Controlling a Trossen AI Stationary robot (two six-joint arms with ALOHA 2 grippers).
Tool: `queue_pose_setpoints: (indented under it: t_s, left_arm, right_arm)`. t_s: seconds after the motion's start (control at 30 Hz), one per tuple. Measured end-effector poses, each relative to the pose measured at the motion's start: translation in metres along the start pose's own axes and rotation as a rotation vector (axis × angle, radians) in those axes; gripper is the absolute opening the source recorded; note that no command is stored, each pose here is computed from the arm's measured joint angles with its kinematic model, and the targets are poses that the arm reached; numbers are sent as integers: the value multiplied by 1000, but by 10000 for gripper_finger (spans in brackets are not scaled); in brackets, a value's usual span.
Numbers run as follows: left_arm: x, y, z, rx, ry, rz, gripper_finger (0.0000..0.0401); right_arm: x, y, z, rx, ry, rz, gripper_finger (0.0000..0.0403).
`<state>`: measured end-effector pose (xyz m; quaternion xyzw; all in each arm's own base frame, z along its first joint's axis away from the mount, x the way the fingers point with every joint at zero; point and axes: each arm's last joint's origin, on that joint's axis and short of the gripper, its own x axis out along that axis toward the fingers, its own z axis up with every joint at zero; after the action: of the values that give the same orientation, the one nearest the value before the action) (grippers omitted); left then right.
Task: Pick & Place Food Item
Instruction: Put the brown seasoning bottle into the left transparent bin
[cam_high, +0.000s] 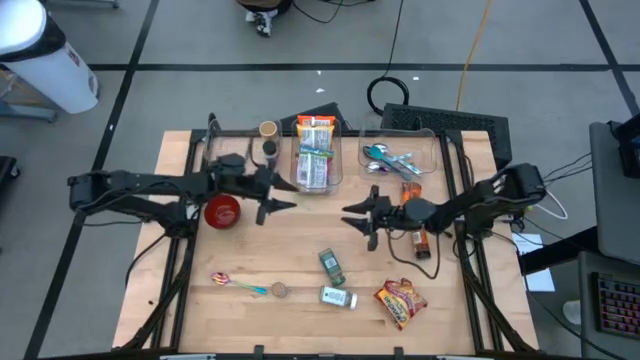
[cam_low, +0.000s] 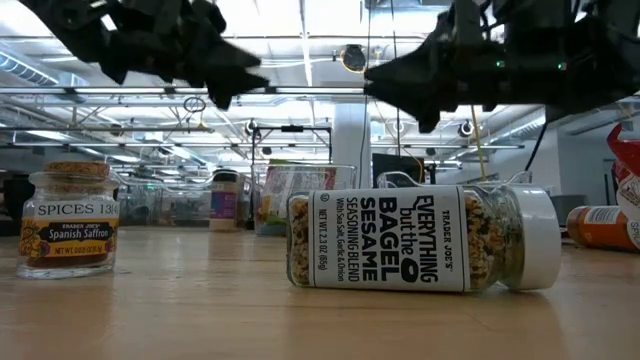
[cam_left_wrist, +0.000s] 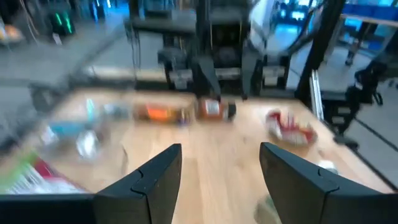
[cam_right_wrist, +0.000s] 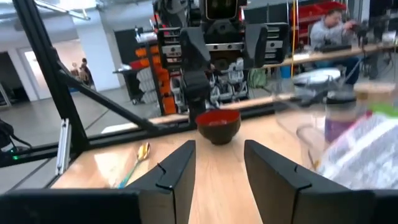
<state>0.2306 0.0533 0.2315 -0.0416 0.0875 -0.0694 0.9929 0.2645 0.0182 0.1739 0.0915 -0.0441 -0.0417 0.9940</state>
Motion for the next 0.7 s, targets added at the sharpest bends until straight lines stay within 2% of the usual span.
queue_pose_setpoints:
  t_s: [0.13,0.27,0.4,0.53,0.6,0.7]
  left_arm:
    - [20,1,-19,-13,67,-27,225]
    - [40,-2,-32,-9,39,-64,225]
    - [54,-6,-38,40,-22,-74,225]
    - [56,-5,-37,87,-53,-47,225]
    - [55,-2,-35,116,-71,-37,225]
    - [53,3,-34,101,-81,-23,225]
  right_arm:
    - [6,-1,-11,73,42,-9,128]
    - [10,-1,-18,216,64,-19,128]
    - [18,0,-19,306,58,-22,128]
    - [28,3,-10,309,18,-8,128]
    - [34,6,-3,268,-10,1,128]
    - [44,10,11,205,-66,16,128]
